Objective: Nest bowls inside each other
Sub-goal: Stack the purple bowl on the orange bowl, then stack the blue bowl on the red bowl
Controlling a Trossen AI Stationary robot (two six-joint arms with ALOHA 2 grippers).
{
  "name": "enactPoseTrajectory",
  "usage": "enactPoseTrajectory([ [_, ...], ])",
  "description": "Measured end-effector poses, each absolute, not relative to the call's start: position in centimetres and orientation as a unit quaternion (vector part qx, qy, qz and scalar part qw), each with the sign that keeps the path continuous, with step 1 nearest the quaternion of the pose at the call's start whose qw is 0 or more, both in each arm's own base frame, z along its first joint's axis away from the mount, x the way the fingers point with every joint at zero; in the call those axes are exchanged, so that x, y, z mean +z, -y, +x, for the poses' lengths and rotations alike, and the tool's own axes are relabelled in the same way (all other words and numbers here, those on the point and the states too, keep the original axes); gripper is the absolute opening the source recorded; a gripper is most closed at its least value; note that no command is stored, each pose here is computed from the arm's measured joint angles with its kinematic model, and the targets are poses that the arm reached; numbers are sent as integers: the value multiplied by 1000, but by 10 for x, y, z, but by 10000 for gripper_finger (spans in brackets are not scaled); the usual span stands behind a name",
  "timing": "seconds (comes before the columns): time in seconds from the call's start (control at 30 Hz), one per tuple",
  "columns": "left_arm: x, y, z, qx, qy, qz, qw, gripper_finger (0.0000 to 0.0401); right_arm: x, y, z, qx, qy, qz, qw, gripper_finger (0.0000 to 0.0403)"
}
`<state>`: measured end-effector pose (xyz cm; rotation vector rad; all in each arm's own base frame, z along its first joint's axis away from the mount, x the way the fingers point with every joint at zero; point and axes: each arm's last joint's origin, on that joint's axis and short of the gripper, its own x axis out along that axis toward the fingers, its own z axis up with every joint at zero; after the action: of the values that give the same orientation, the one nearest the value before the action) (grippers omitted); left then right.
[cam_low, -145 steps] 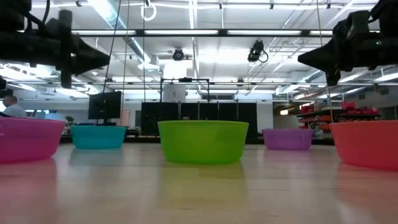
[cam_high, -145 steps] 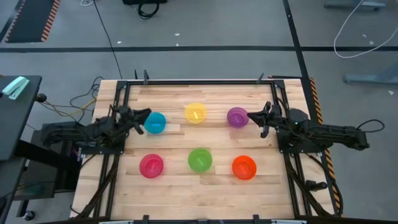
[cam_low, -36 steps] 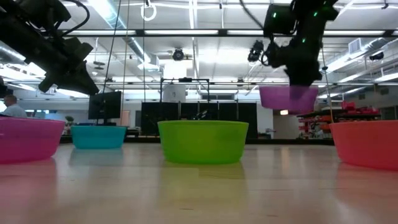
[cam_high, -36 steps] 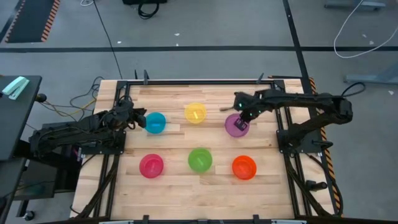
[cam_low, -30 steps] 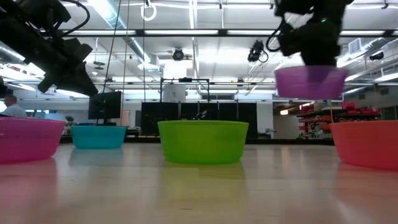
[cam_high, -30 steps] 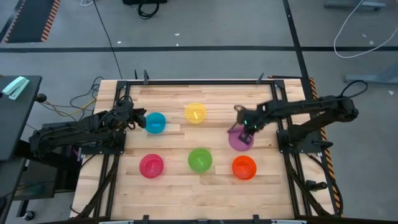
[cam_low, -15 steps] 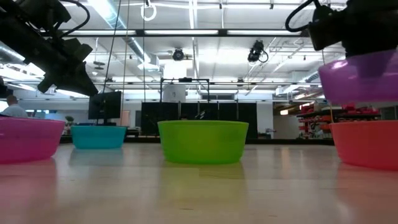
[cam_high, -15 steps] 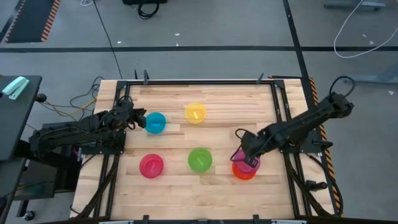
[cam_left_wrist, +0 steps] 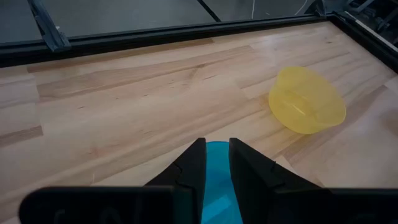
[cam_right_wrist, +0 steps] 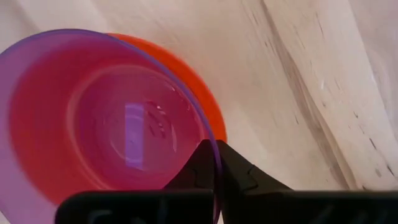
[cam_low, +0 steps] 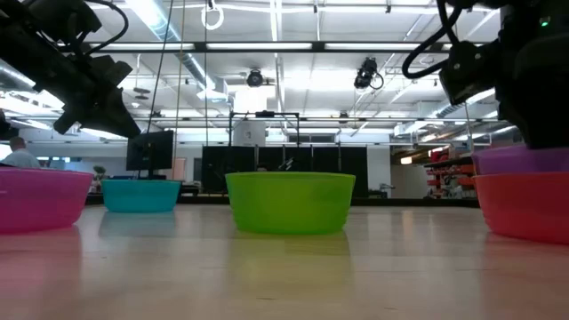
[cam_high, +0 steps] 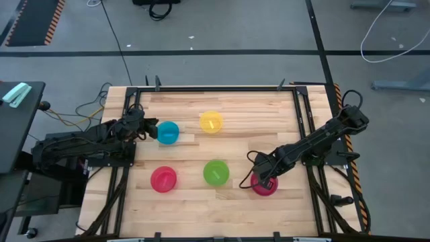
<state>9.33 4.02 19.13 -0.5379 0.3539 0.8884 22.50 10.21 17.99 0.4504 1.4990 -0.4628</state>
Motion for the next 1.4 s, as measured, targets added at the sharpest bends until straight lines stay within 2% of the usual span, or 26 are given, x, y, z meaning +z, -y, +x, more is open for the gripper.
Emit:
enactPoseTrajectory([
  [0.77,188,-39,91,428,-184,-263,845,96,185,-100,220,-209,-677,203,676,112],
  [1.0,188,-39,91,429,-185,-262,844,96,188,-100,219,-212,-682,196,672,121],
  [1.17,185,-40,94,424,-198,-282,838,95,199,-99,225,-218,-661,162,700,121],
  [1.4,173,-50,100,428,-250,-338,800,98,208,-80,239,-217,-643,137,721,121],
])
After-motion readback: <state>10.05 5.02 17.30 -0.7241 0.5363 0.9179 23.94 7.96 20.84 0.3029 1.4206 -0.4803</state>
